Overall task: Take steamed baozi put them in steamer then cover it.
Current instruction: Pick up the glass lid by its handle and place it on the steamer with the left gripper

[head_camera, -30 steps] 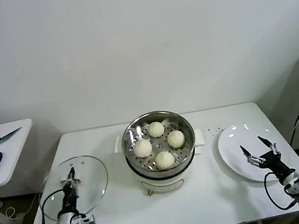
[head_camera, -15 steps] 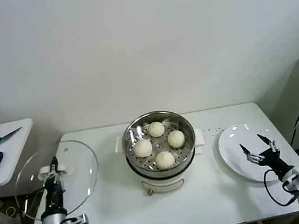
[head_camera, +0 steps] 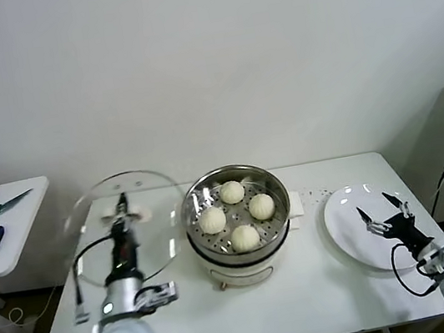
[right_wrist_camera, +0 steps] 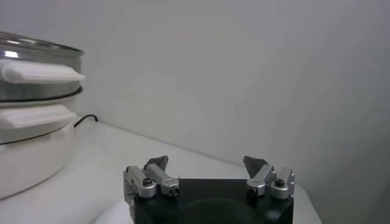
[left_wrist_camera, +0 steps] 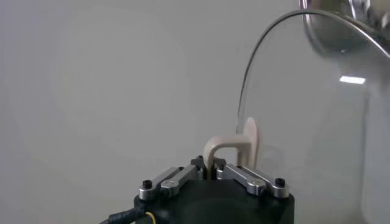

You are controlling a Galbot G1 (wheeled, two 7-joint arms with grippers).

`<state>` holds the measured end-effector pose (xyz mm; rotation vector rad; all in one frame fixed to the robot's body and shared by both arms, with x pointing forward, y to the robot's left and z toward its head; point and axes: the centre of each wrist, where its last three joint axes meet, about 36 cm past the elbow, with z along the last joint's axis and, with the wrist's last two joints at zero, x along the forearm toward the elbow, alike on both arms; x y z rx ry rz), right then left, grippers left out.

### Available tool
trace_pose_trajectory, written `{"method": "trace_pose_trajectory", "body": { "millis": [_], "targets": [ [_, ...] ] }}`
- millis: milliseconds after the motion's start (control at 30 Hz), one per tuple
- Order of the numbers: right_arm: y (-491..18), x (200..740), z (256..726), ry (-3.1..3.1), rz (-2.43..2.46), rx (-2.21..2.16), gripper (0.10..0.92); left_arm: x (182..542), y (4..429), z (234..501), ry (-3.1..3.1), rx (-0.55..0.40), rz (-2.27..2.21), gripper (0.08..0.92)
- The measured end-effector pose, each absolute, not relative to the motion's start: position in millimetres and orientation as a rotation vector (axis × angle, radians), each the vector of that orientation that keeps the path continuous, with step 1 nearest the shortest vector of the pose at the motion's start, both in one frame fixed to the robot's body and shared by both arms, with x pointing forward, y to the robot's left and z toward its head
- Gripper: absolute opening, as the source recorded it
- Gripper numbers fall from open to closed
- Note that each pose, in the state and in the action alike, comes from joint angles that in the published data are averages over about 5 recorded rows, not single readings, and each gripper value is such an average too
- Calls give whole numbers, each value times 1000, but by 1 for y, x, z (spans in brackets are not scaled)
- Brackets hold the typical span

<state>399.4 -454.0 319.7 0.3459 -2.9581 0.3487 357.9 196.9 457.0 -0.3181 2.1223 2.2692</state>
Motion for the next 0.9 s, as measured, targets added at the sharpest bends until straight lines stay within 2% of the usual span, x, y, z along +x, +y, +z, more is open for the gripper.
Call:
{"method": "trace_pose_trajectory", "body": {
  "millis": [167,500,900],
  "targets": [
    [-456,404,319,-2961,360,342,823,372,150,464,2142,-249,2245,155],
    [-457,408,315,-2961,377,337,823,390,69,459,2209,-152,2201,155],
    [-459,408,310,-2956,389,342,823,406,2,452,2234,-58,2142,155]
  ]
}}
